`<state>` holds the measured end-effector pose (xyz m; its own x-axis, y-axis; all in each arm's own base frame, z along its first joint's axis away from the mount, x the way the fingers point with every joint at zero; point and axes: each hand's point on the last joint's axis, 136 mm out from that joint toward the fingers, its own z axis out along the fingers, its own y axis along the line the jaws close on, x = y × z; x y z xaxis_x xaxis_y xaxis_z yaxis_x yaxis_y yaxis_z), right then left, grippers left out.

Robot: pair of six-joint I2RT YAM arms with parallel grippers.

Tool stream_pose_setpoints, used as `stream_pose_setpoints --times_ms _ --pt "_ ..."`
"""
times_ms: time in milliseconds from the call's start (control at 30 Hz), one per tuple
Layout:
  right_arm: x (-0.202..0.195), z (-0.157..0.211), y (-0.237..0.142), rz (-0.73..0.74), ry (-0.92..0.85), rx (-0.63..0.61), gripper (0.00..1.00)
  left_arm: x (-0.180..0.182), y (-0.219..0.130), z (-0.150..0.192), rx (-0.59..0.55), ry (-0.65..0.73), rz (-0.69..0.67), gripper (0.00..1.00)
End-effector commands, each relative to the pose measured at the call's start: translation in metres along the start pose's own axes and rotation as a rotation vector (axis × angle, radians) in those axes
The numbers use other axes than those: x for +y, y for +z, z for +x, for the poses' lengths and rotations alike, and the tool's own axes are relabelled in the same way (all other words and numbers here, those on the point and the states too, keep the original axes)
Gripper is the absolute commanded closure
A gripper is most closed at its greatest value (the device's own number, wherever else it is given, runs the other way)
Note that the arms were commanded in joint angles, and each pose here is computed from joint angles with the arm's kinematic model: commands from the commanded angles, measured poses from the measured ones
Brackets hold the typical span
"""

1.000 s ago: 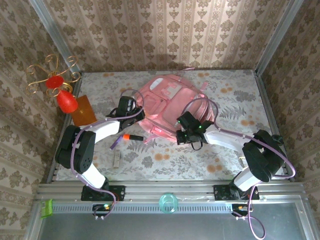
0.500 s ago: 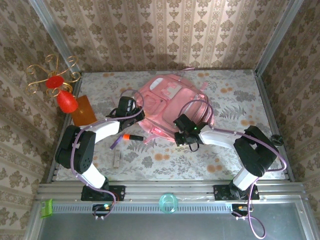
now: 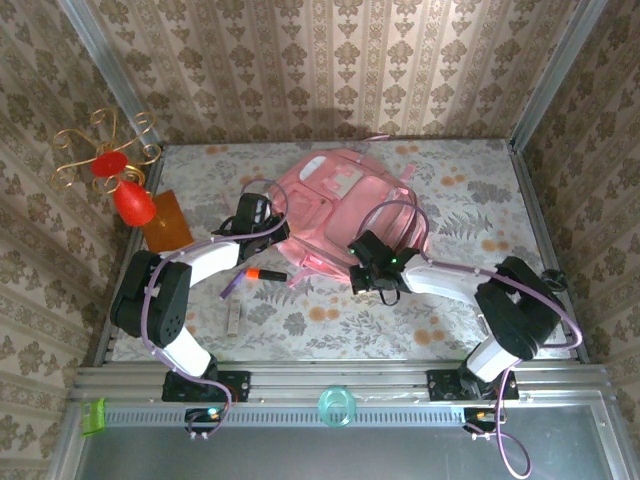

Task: Pack the student bag

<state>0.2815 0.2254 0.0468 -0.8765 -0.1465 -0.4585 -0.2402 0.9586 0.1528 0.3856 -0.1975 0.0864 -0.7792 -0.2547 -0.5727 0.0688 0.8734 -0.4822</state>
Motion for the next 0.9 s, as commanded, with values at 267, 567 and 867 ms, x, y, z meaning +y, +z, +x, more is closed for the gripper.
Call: stream_pose_setpoints --times_ms 267,567,867 --pt "-0.07 0.023 -0.059 0.334 0.041 0.059 1.0 0.043 -0.014 -0.028 -0.086 0.097 -0.182 1.0" --pt "-0.086 0.006 -0.059 0.333 0.075 0.023 1.0 0.043 -0.007 -0.028 -0.068 0.109 -0.161 1.0" --pt "-0.035 -0.019 -0.064 -0.044 0.057 -0.07 1.0 0.03 0.003 -0.055 -0.041 0.152 -0.098 1.0"
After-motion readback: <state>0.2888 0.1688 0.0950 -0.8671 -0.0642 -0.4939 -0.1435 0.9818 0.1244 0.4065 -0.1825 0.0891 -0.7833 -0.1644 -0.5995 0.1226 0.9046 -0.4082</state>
